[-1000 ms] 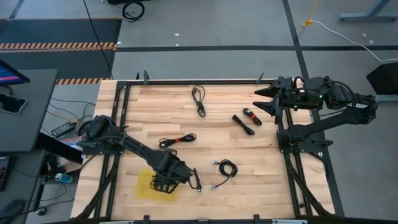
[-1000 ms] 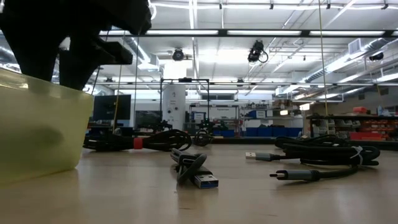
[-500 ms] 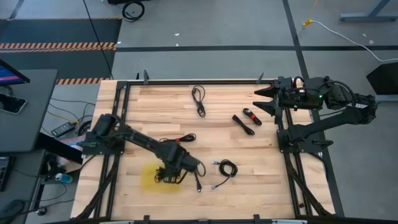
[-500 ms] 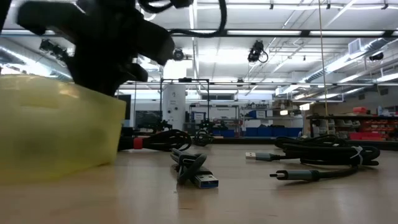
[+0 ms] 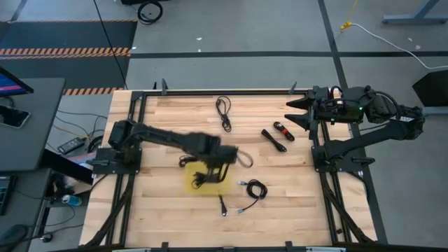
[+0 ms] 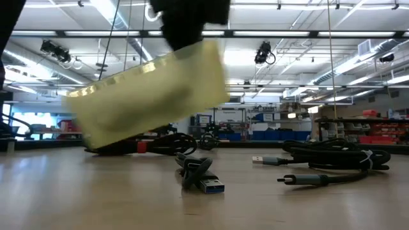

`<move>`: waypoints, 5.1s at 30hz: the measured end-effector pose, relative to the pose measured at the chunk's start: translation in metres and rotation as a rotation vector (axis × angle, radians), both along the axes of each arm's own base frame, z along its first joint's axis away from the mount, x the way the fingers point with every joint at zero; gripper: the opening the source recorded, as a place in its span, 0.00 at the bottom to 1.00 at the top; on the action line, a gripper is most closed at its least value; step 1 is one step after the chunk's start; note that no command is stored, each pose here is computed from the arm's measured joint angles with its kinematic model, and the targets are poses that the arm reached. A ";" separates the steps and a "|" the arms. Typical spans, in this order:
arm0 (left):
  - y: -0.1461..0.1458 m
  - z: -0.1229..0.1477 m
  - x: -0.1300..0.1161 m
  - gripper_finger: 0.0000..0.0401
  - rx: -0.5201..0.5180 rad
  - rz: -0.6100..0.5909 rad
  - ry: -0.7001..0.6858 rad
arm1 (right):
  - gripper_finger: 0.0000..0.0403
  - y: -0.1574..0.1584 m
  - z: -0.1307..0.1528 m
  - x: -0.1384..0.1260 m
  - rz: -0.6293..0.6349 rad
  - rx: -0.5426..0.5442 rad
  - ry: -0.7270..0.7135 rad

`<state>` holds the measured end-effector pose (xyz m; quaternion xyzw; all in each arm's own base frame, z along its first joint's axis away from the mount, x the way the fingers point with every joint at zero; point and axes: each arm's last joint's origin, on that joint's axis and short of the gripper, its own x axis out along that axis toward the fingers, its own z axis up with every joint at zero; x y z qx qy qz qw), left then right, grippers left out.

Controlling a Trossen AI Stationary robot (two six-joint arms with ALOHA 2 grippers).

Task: Pick and place USB-C Cables
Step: Move the yellow bin to the center of the table, then put the black charger cable into the yellow bin

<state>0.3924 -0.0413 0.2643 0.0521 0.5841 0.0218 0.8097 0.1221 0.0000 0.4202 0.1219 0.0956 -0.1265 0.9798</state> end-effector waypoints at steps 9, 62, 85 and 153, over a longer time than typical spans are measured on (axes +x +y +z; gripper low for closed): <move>0.077 0.057 0.020 0.01 0.078 0.041 -0.267 | 0.64 0.000 0.000 0.000 -0.005 0.022 -0.005; 0.097 -0.071 0.075 0.01 -0.067 -0.061 -0.062 | 0.64 0.000 0.001 0.000 -0.016 0.029 -0.015; 0.105 -0.086 0.083 0.05 -0.065 -0.012 -0.090 | 0.64 0.000 0.001 0.000 -0.016 0.030 -0.015; -0.067 0.233 -0.187 0.26 0.197 0.378 -0.716 | 0.64 -0.093 -0.207 0.150 -0.132 0.413 1.251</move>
